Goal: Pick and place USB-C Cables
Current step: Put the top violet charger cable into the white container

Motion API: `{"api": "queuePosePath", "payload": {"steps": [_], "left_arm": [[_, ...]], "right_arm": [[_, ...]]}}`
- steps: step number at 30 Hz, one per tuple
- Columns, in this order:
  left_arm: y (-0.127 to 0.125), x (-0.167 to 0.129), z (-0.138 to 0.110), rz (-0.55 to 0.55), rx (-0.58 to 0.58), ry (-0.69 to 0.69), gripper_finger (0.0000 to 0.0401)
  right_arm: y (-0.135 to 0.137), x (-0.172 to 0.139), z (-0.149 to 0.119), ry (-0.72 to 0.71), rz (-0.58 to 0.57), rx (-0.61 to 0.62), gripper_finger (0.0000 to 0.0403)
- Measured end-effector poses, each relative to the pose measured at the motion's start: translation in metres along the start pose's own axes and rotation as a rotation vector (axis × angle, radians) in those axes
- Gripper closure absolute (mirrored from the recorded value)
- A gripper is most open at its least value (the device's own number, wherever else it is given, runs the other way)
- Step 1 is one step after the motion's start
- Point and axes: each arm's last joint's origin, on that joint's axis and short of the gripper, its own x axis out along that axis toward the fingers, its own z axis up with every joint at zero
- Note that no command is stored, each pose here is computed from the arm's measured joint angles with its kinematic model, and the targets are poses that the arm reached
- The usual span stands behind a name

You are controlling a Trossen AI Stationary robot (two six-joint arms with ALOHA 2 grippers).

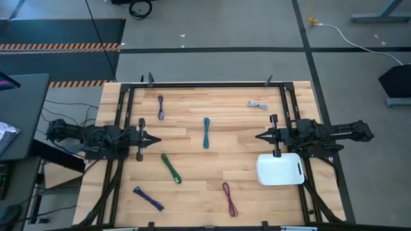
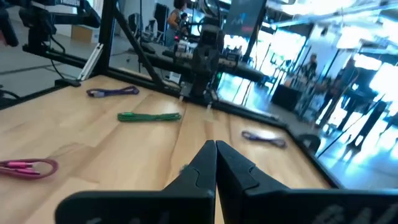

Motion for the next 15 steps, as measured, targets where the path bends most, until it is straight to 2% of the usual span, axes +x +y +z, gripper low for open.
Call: {"api": "queuePosePath", "payload": {"steps": [13, 15], "left_arm": [[0.000, 0.000, 0.000, 0.002, 0.000, 0.000, 0.0392], [0.000, 0.000, 0.000, 0.002, 0.000, 0.000, 0.0392]], "right_arm": [[-0.003, -0.001, 0.011, -0.112, -0.022, 0.010, 0.0395], [-0.004, -0.001, 0.014, -0.153, -0.026, 0.047, 0.0395]]}}
